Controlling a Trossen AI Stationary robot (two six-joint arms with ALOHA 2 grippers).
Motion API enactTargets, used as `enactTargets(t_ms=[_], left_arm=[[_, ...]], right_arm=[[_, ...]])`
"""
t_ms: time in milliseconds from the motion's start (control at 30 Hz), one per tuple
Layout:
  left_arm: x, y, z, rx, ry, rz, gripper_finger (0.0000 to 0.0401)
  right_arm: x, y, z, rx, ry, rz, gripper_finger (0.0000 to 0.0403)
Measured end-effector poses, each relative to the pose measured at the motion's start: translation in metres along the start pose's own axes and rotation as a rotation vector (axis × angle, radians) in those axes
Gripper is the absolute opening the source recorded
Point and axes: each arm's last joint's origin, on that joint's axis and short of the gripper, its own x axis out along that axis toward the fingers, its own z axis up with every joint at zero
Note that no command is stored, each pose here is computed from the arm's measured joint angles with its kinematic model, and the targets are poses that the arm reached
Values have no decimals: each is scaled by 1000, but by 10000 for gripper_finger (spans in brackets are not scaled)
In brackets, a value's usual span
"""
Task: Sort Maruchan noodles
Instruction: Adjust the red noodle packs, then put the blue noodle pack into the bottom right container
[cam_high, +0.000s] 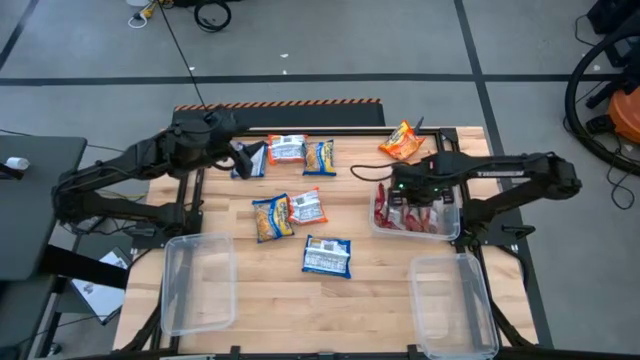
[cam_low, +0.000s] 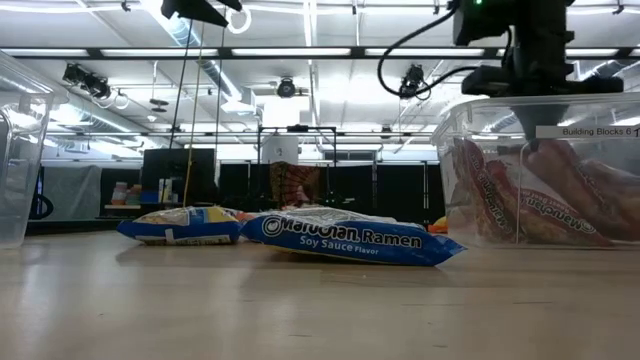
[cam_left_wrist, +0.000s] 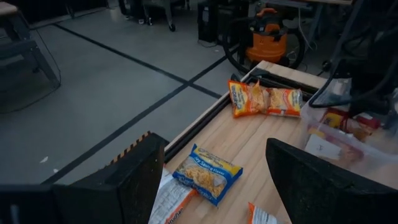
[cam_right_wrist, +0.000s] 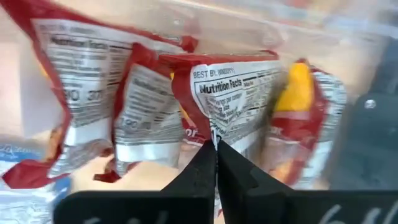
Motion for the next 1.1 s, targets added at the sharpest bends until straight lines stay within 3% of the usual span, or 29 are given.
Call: enactTargets(t_ms=[133,267,567,767,1000,1100], left_arm=[[-9,4,2,-13,-28,-4,286],[-13,6,3,-18,-38,-6,286],[-3,-4,-1,-4,17,-133,286],[-11,-23,0,-43,-6,-259,286],[-32,-52,15,-139,-172,-473,286],[-43,-60,25,-257,-260,-555,286]], right_arm=[[12,-13,-3,27,25,-34,16],[13,-18,-4,2,40,-22,60],[-41,-15,2,-151,-146,133,164],[-84,7,11,-455,-410,334,184],[-112,55,14,-897,-737,628,184],[-112,77,6,-1086,-828,698,183]])
